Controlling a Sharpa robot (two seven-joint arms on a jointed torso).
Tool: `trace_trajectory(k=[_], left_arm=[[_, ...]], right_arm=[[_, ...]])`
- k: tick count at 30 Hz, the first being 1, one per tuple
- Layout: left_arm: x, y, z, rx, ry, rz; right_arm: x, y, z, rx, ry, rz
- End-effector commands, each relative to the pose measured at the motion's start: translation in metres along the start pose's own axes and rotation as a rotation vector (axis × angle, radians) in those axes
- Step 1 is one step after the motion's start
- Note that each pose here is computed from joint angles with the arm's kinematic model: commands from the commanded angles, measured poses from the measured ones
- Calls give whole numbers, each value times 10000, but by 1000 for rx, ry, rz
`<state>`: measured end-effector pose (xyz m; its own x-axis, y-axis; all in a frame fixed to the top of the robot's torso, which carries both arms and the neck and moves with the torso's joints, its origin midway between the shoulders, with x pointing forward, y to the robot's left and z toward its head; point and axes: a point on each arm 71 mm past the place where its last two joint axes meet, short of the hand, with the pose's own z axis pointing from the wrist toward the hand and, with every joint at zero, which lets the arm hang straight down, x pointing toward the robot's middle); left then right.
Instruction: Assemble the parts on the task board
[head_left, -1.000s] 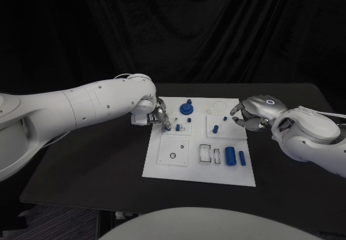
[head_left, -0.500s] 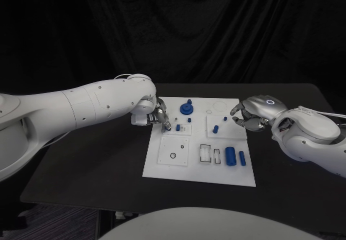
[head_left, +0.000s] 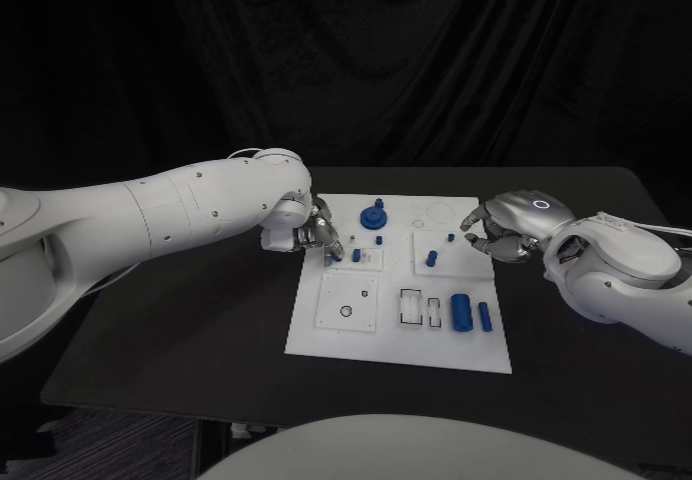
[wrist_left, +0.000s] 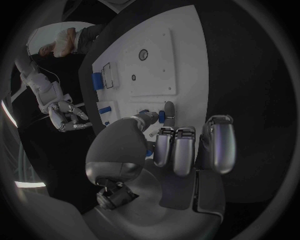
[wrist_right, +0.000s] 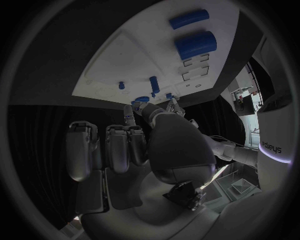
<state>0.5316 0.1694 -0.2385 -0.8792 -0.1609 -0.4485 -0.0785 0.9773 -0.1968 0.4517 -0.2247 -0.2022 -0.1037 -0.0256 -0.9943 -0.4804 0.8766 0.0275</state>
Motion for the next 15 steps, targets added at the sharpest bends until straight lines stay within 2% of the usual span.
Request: trace_trajectory(k=[1,15], left_arm=[[50,-8,25,8,22,14],[49,19,28,8,22,9]], right_arm=[[8,-13,-3,16,1,-2],[14,-14,0,17,7,-3]])
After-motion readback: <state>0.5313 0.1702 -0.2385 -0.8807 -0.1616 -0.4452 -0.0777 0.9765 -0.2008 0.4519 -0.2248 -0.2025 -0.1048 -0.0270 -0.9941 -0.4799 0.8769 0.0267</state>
